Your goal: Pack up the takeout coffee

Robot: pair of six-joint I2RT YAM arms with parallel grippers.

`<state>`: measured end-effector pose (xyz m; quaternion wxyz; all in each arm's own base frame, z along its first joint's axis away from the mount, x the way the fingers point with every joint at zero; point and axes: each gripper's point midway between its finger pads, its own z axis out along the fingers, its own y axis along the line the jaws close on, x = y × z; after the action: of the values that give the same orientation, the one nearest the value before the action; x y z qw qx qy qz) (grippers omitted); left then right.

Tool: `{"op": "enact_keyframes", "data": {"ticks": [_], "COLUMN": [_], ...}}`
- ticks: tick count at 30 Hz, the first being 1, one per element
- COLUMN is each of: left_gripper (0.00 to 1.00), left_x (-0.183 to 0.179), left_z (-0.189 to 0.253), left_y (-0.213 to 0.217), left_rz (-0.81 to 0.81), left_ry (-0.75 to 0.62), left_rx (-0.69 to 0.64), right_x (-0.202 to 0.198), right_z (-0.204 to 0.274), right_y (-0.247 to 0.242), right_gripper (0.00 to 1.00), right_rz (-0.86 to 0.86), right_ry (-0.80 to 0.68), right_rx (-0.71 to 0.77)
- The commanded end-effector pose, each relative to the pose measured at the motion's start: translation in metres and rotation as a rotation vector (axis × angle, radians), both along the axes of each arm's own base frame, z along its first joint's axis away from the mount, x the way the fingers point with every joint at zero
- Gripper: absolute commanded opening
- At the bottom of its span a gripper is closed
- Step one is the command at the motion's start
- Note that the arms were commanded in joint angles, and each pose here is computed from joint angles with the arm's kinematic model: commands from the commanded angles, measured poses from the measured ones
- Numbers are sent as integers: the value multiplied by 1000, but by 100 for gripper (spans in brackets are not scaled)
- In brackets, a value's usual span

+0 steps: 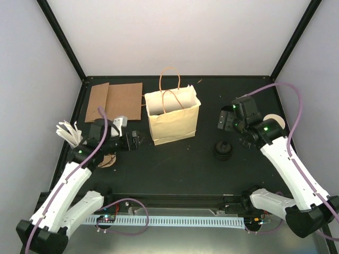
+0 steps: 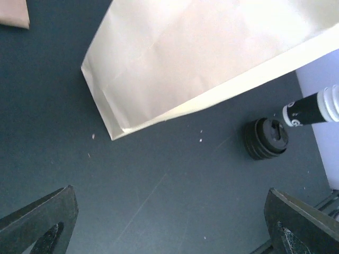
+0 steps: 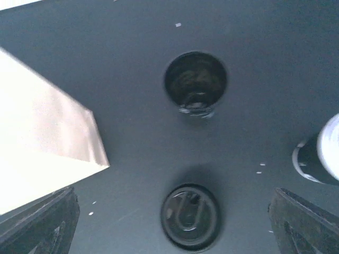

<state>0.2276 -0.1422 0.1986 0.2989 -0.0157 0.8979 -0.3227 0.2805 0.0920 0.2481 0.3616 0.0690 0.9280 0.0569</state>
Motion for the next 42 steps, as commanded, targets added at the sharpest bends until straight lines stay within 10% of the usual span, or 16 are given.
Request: {"op": "enact_keyframes", "data": {"ticks": [1, 9, 17, 42], "left_gripper": [99, 99, 99, 99], "left_x": [-3, -12, -11, -11], "left_z": [39, 72, 81, 66], "left_y": [16, 26, 21, 34], "left_rz": [42, 49, -12, -20], "left_ry": [-180, -348, -411, -509], "left_rx": [24, 42, 79, 202], "right_x": [-9, -18, -2, 33], "right_z": [7, 18, 8, -31], "right_y": [-56, -139, -150, -155], "right_gripper": [100, 99, 55, 47], "right_rz": [-175, -423, -451, -426], "right_ry": [46, 79, 156, 292], "right_rx": [-84, -29, -63, -125]}}
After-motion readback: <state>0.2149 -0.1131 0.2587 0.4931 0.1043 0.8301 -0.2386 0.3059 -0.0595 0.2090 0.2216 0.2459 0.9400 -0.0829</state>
